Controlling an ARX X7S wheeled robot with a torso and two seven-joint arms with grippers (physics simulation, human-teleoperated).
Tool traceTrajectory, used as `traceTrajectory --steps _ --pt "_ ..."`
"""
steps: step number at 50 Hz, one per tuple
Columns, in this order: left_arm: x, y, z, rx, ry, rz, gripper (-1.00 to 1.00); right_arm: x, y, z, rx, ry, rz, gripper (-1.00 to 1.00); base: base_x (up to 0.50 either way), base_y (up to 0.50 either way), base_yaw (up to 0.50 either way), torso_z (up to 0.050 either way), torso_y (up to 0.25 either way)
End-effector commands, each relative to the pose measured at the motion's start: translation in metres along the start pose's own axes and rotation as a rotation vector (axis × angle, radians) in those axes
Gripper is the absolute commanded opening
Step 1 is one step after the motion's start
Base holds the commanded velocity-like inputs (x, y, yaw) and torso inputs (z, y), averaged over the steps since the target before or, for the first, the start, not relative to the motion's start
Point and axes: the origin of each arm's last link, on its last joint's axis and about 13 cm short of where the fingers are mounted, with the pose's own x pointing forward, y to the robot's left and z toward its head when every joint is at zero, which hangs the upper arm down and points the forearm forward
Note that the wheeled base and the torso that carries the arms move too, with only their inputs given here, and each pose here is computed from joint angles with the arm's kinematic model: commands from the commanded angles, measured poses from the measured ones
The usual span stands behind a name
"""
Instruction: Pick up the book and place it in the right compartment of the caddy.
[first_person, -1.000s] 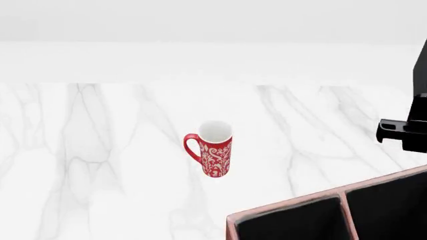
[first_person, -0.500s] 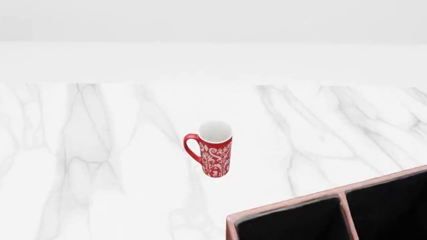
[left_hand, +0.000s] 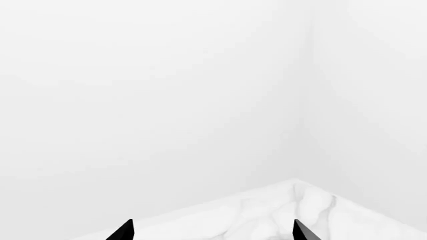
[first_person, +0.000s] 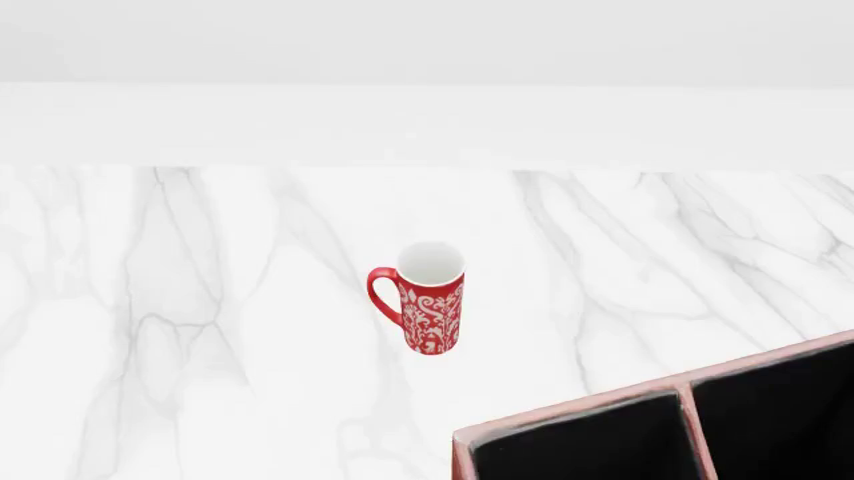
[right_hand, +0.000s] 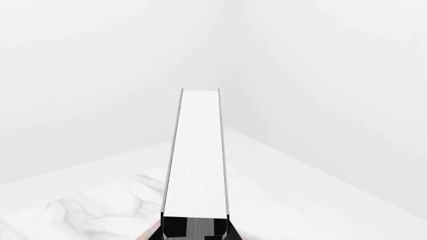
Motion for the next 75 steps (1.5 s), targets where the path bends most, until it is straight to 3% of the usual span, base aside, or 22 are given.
traceTrajectory --steps 1,25,69,70,75 --pt "-0.003 0.002 -0.001 0.007 0.001 0.005 1.00 -0.001 -0.005 0.003 0.023 -0.029 -0.007 -1.00 0.00 0.00 0.00 0.000 0.000" --pt "-0.003 0.000 -0.001 0.010 0.001 -0.002 1.00 0.002 -0.008 -0.023 0.063 0.025 -0.010 -1.00 0.00 0.00 0.00 0.000 0.001" --pt "-0.003 -0.002 0.001 0.010 -0.003 -0.007 1.00 0.008 0.000 -0.049 0.048 0.122 0.071 -1.00 0.00 0.00 0.00 0.000 0.001" --pt "-0.003 -0.002 0.001 0.010 -0.003 -0.007 1.00 0.008 0.000 -0.049 0.052 0.127 0.075 1.00 0.00 0.00 0.00 0.000 0.000" --pt "-0.003 -0.003 0.001 0.010 -0.003 -0.009 1.00 0.008 0.002 -0.049 0.051 0.131 0.080 1.00 0.00 0.00 0.00 0.000 0.000"
